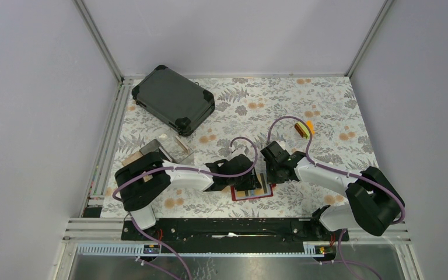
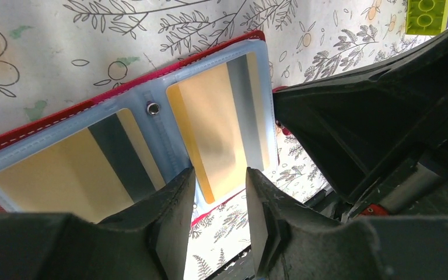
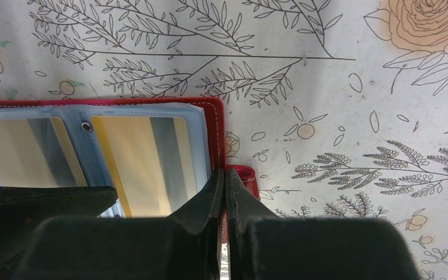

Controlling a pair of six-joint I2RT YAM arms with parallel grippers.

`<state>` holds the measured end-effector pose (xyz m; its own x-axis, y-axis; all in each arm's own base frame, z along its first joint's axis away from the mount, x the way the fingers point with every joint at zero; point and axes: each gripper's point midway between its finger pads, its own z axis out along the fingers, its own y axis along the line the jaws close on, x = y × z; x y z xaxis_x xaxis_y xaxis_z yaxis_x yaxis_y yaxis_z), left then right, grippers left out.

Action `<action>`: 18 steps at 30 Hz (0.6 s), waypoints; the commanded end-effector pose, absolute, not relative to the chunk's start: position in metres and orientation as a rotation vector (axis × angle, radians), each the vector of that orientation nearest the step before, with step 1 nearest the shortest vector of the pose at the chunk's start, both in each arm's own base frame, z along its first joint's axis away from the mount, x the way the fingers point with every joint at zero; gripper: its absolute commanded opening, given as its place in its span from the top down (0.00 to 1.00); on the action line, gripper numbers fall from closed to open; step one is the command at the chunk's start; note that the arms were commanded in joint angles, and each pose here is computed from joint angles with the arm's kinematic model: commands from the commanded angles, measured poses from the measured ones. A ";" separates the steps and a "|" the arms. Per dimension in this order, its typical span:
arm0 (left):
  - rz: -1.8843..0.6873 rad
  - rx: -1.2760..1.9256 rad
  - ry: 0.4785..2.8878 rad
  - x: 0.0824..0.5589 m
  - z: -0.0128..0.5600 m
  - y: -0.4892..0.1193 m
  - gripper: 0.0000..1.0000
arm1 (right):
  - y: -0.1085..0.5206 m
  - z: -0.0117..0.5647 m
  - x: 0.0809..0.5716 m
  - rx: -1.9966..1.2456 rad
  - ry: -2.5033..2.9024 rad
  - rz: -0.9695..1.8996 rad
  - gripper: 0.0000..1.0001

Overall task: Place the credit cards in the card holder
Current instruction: Insert the credit card into the card holder.

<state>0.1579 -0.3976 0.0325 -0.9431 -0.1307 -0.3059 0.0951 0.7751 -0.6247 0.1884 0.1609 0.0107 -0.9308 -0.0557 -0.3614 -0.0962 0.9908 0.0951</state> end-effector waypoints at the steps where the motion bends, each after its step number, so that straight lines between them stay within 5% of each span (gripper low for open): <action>1: -1.053 -0.015 2.545 0.166 0.055 -0.417 0.61 | 0.156 0.001 0.175 -0.093 2.818 0.145 1.00; 15: -1.143 0.024 2.460 0.167 0.071 -0.422 0.60 | 0.152 0.007 0.181 -0.061 2.787 0.116 0.99; 18: -1.066 0.033 2.429 0.173 0.079 -0.406 0.49 | 0.149 0.020 0.189 -0.064 2.751 0.080 0.73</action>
<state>0.1605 -0.4029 0.0357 -0.9331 -0.1260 -0.3368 0.1336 0.7481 -0.6501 0.1888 0.1601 0.0115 -0.9301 -0.0385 -0.3654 -0.0786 0.9923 0.0956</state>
